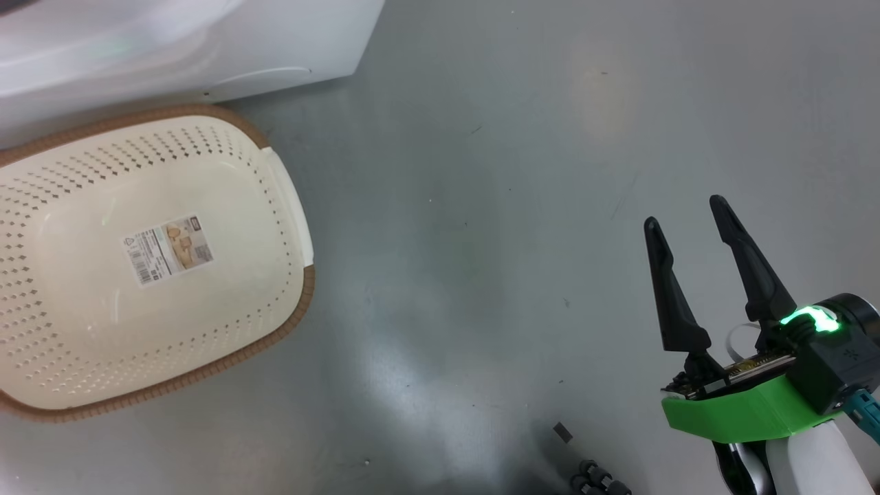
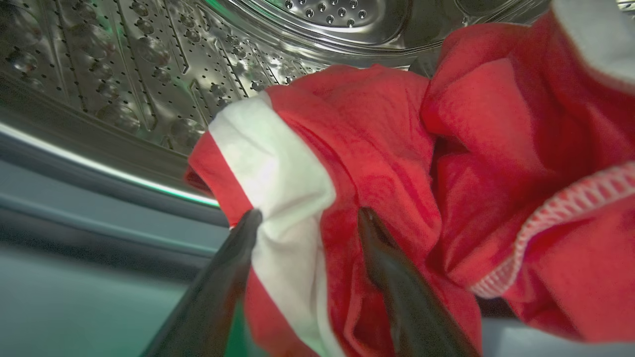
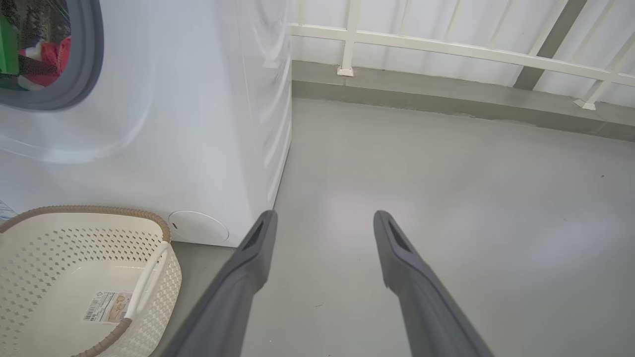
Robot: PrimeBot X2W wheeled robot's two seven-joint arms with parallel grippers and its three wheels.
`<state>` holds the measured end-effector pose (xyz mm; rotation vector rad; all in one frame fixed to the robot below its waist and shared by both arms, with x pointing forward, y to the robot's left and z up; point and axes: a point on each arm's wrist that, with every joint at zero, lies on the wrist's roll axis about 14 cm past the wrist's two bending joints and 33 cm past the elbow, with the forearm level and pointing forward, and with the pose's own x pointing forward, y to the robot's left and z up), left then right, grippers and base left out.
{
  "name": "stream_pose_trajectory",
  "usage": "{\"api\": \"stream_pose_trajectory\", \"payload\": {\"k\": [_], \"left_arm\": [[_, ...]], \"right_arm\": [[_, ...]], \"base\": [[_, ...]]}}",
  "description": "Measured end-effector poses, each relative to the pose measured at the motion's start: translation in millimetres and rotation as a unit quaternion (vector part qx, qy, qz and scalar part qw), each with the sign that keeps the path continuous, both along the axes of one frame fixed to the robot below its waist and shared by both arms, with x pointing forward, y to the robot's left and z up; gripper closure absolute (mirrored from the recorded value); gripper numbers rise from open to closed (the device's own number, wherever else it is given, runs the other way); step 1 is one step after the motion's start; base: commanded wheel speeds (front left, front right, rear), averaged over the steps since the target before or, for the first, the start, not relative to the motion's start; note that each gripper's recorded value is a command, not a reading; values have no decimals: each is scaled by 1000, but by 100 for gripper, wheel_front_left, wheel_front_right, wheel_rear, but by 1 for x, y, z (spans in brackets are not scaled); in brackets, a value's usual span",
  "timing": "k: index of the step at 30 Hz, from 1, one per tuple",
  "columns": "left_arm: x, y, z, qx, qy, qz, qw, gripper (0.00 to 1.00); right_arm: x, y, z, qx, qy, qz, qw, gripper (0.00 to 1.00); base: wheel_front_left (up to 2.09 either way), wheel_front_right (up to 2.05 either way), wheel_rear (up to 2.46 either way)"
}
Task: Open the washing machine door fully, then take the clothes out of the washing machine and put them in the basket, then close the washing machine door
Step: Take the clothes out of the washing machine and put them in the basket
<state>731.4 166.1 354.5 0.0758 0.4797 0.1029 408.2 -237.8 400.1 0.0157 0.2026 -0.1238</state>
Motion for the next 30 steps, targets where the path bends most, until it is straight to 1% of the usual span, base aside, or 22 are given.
{"api": "stream_pose_trajectory", "payload": {"k": [5, 6, 7, 8, 9, 18, 30], "left_arm": [[1, -4, -7, 3, 6, -5, 1000, 0], [1, -4, -8, 3, 7, -6, 1000, 24], [0, -4, -8, 4, 7, -6, 1000, 56], [0, -3, -8, 4, 7, -6, 1000, 93], [0, -3, -8, 4, 7, -7, 1000, 100], [-2, -6, -9, -22, 16, -14, 1000, 100], [-9, -5, -7, -23, -22, -49, 998, 100]], "right_arm": [[-1, -2, -3, 2, 4, -4, 1000, 0], [-1, -2, -3, 2, 5, -4, 1000, 0], [-1, -2, -3, 2, 5, -4, 1000, 0], [-1, -1, -4, 2, 5, -3, 1000, 0], [0, -1, -4, 3, 5, -3, 1000, 0], [4, 5, -10, 9, 7, 5, 1000, 0], [14, 15, -24, 23, 14, 19, 999, 0]], "base": [[0, 0, 0], [0, 0, 0], [0, 0, 0], [0, 0, 0], [0, 0, 0], [0, 0, 0], [0, 0, 0]]}}
